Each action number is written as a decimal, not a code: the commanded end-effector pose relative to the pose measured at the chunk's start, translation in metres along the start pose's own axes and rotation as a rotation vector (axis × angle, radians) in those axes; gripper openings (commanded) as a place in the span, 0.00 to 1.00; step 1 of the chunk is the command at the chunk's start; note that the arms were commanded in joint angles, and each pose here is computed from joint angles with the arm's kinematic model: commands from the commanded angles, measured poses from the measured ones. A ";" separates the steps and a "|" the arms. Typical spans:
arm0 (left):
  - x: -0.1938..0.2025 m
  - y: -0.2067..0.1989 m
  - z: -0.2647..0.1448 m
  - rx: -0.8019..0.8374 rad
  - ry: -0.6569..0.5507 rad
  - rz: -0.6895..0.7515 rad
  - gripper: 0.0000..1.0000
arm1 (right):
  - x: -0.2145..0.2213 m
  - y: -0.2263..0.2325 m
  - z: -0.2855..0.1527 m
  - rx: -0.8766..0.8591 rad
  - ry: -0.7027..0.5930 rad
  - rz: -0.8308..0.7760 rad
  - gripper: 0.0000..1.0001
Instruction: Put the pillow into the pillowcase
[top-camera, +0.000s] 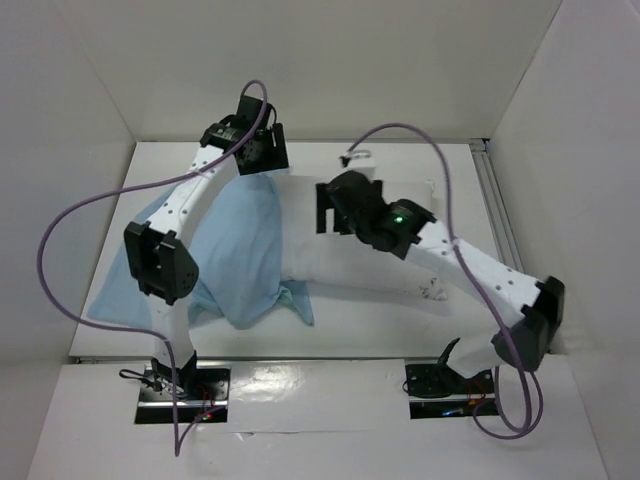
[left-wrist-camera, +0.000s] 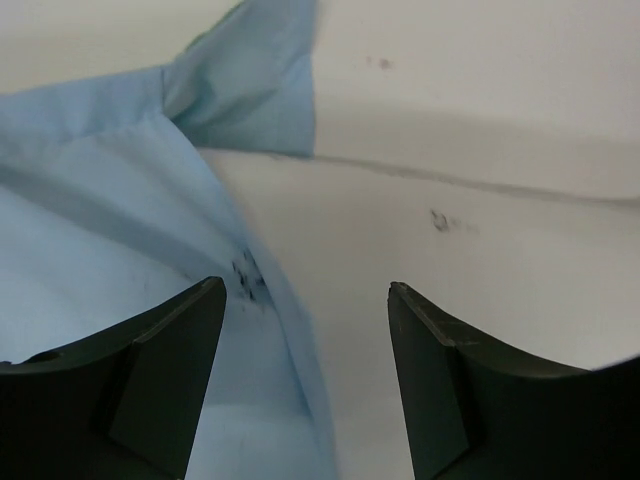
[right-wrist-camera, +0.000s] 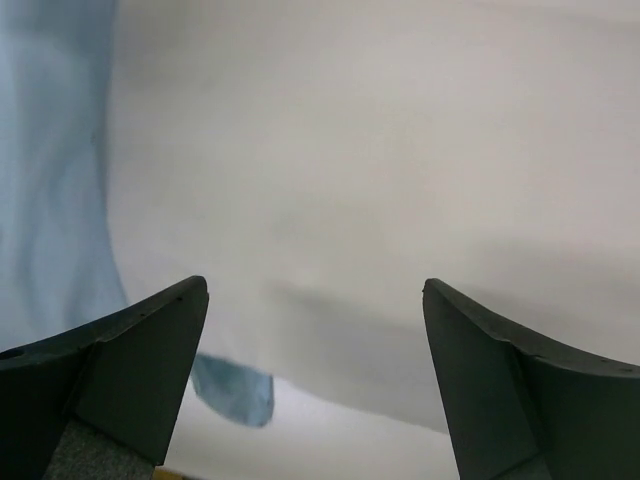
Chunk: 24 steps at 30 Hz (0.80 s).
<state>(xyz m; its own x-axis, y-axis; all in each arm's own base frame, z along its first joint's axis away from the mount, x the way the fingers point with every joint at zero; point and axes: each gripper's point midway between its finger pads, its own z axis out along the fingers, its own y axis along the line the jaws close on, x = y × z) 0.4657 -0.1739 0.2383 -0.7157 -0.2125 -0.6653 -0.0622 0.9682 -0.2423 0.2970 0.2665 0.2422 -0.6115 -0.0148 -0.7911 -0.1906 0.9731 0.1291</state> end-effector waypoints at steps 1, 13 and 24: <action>-0.032 0.014 -0.007 -0.142 -0.080 0.037 0.78 | -0.042 -0.073 -0.031 0.197 -0.167 0.183 0.95; 0.007 0.017 0.050 -0.204 0.063 0.118 0.67 | -0.013 -0.223 0.000 0.307 -0.022 0.490 0.99; 0.001 0.026 0.035 -0.226 0.031 0.092 0.10 | 0.046 -0.197 0.065 0.095 0.113 0.591 0.83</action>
<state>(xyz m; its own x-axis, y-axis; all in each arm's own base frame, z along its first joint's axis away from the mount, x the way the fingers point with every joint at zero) 0.4883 -0.1606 0.1650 -0.8017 -0.0978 -0.5897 -0.1316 0.9912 0.0145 0.3463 0.0491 0.1431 -0.6462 0.5140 -0.5642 0.3896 0.8578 0.3352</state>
